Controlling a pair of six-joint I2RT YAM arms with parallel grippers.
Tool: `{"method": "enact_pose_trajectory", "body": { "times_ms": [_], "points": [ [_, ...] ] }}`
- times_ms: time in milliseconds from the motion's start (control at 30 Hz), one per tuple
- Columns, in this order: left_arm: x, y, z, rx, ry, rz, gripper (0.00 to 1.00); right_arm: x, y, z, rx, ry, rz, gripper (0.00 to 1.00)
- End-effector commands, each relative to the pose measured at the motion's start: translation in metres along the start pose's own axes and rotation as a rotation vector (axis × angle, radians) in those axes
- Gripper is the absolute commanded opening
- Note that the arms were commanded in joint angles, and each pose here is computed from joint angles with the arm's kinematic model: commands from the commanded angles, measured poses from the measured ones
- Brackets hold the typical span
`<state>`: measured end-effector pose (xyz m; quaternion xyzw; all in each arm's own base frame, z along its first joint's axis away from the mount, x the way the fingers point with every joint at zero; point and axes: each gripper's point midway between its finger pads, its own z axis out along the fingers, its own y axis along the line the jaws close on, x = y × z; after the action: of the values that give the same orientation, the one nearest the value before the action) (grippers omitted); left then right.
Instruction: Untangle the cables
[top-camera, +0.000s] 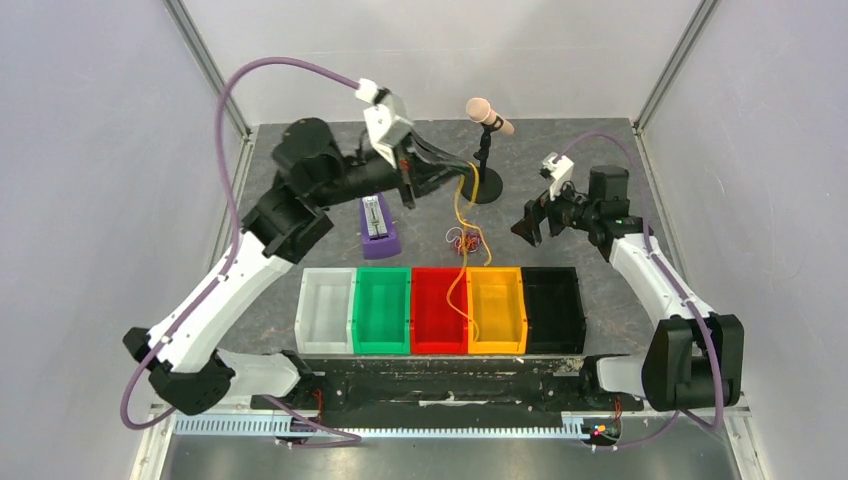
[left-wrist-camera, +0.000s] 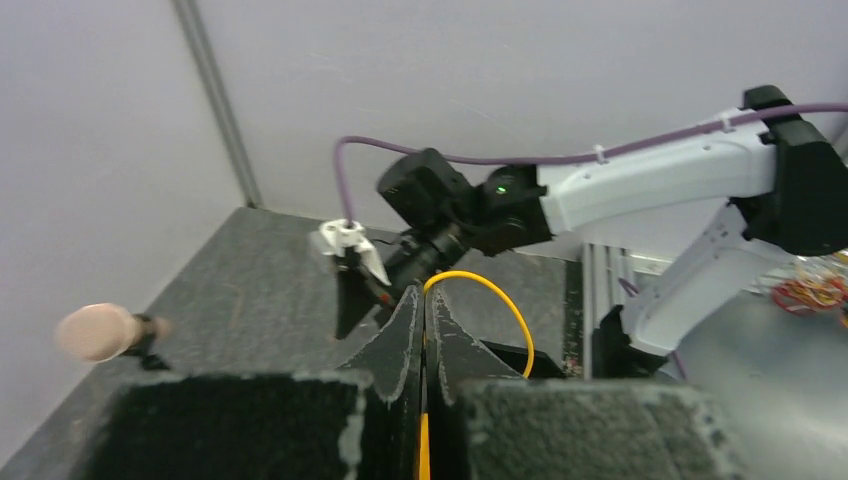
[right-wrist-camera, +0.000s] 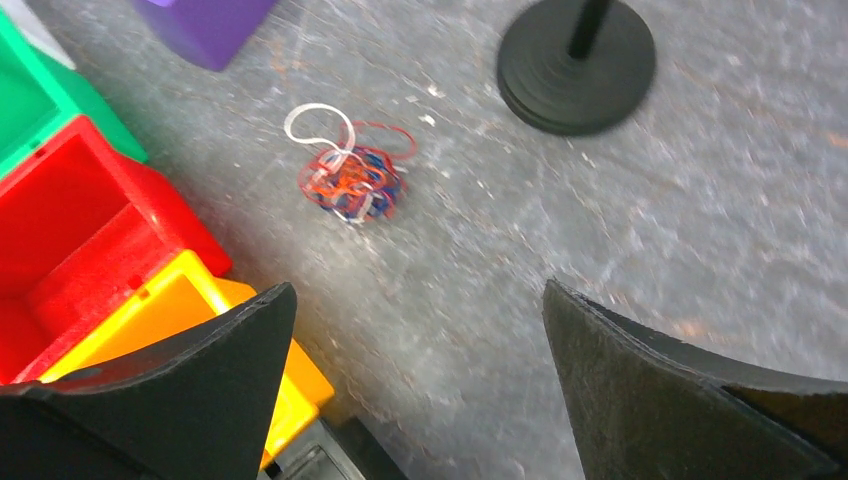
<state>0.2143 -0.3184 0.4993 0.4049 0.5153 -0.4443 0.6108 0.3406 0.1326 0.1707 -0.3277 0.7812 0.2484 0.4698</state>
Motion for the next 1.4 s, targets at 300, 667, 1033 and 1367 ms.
{"method": "enact_pose_trajectory", "body": {
  "times_ms": [300,667,1033,1367],
  "points": [
    [0.126,-0.011,0.082,0.119,0.149,0.194,0.02,0.016,-0.049,-0.046,0.107,0.023,0.118,0.97],
    [0.253,-0.054,0.068,0.113,0.321,0.345,0.02,0.029,-0.052,-0.061,0.112,0.035,0.120,0.96],
    [0.343,-0.038,0.080,0.002,0.536,0.458,0.02,0.038,-0.042,-0.062,0.084,0.047,0.113,0.96],
    [0.366,-0.067,0.065,0.157,0.700,0.460,0.17,0.041,-0.042,-0.064,0.086,0.064,0.094,0.96]
  ]
}}
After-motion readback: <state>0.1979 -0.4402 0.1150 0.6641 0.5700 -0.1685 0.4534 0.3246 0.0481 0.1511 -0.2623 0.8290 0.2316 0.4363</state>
